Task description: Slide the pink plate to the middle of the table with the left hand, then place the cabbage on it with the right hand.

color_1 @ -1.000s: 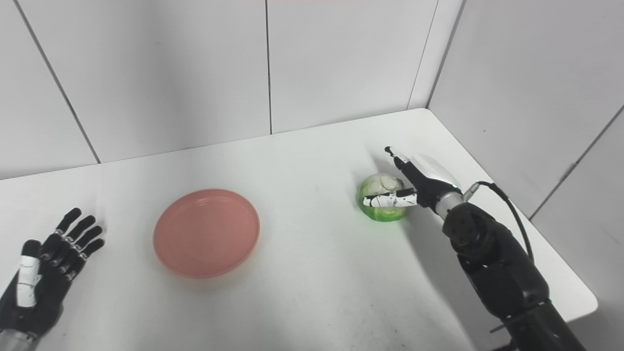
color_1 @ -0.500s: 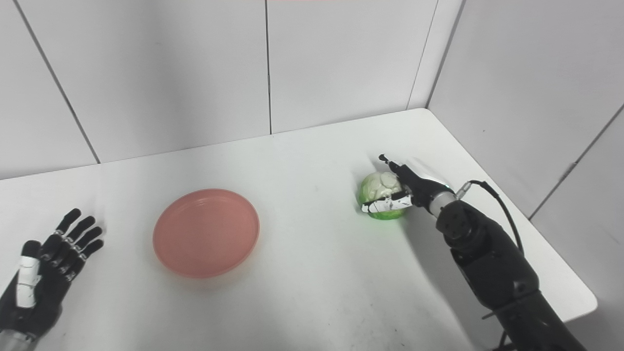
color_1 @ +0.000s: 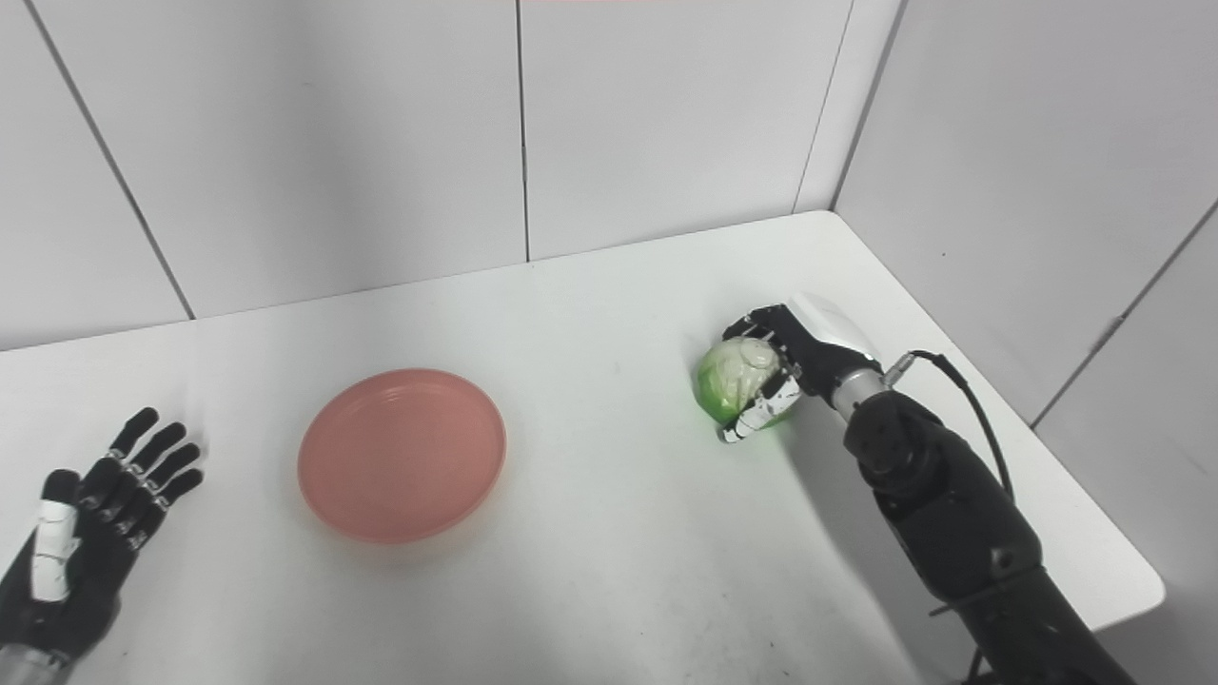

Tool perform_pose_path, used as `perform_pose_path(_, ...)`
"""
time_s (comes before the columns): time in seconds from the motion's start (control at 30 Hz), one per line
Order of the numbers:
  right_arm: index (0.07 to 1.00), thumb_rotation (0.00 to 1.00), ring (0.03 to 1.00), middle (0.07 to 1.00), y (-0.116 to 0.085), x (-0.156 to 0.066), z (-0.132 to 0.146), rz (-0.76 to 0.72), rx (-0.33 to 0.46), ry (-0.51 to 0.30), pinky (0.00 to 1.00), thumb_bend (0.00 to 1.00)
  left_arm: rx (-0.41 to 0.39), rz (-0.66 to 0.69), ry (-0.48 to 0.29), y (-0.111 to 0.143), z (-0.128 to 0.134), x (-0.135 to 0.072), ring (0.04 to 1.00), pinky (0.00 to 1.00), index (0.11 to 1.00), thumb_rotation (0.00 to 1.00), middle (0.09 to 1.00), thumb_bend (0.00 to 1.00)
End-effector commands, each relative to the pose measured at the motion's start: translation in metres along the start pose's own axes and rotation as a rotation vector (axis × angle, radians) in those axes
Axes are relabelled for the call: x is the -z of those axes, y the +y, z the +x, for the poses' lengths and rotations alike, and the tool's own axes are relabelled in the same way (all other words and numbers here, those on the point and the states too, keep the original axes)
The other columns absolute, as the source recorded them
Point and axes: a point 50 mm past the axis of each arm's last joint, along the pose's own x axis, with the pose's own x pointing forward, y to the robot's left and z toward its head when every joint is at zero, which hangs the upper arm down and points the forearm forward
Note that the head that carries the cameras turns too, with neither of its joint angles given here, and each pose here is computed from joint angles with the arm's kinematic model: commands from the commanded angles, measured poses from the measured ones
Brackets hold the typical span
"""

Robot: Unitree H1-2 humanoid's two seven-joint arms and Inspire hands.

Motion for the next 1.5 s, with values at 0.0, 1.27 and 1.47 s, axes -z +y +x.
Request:
perform_pose_path(0.0, 0.505, 0.0, 0.453, 0.462, -0.013, -0.009, 0.007, -0.009, 0.053, -0.053, 0.44, 0.53, -0.035, -0.028, 0.178, 0.001, -0.023, 0.035, 0.912, 0.9, 0.93, 0.9, 0.931, 0.87)
perform_pose_path(1.27, 0.516, 0.0, 0.415, 0.45, -0.07, -0.128, 0.001, -0.069, 0.092, -0.299, 0.36, 0.53, -0.022, 0.01, 0.191, -0.052, -0.006, 0.042, 0.948, 0.95, 0.96, 0.96, 0.956, 0.92)
perform_pose_path(1.47, 0.523, 0.0, 0.384, 0.433, -0.065, -0.155, 0.007, -0.082, 0.041, -0.369, 0.32, 0.52, -0.021, 0.019, 0.201, -0.068, 0.003, 0.041, 0.95, 0.96, 0.964, 0.98, 0.957, 0.9)
